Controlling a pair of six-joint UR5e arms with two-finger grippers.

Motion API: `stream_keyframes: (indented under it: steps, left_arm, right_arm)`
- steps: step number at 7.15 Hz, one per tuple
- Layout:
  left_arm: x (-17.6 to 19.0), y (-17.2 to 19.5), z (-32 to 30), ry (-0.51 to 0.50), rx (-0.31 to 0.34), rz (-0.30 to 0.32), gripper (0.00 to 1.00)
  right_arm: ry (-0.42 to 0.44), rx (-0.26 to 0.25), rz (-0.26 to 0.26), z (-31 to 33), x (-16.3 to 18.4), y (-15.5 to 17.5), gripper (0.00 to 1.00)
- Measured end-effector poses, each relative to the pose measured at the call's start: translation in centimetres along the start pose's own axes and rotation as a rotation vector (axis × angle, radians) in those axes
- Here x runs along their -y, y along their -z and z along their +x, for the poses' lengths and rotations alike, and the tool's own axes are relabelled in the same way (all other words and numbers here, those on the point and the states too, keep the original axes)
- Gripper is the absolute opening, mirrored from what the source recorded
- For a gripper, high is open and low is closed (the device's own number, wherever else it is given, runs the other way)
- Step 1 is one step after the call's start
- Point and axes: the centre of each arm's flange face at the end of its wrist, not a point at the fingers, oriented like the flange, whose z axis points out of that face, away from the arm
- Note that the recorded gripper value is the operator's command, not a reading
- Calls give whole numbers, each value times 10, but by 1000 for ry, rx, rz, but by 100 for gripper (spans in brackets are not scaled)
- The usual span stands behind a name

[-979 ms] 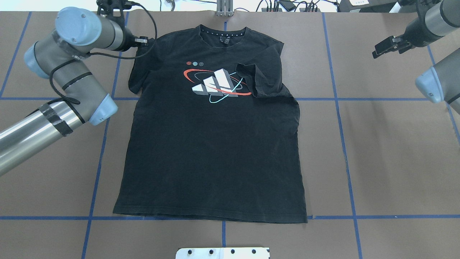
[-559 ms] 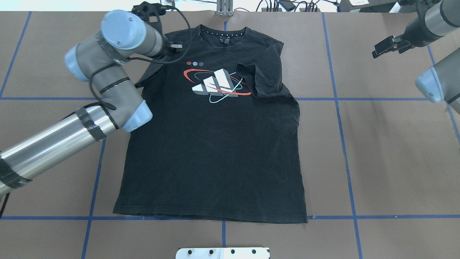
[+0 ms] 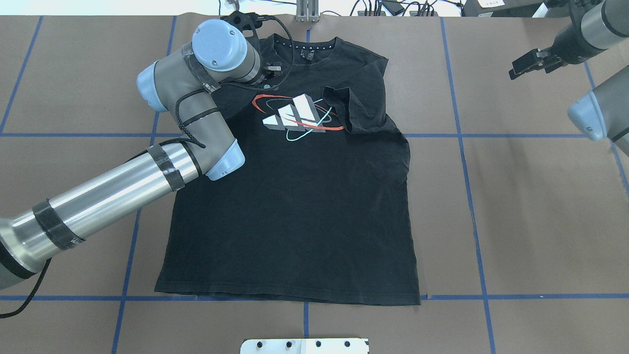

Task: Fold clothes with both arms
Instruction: 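Grasp the sleeve nearest the left gripper and fold it inward over the shirt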

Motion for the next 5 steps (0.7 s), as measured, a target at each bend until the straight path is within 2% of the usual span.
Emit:
stream_keyframes:
  steps: [2, 3, 5]
  left_arm:
    - [-6, 8, -16, -89, -39, 16, 100]
    - [-14, 26, -36, -133, -73, 28, 100]
    - [-35, 86, -72, -206, -132, 33, 100]
  right_arm:
    - [0, 5, 8, -8, 4, 3, 100]
    - [-18, 18, 24, -22, 6, 10, 100]
    - [-92, 52, 57, -73, -6, 22, 100]
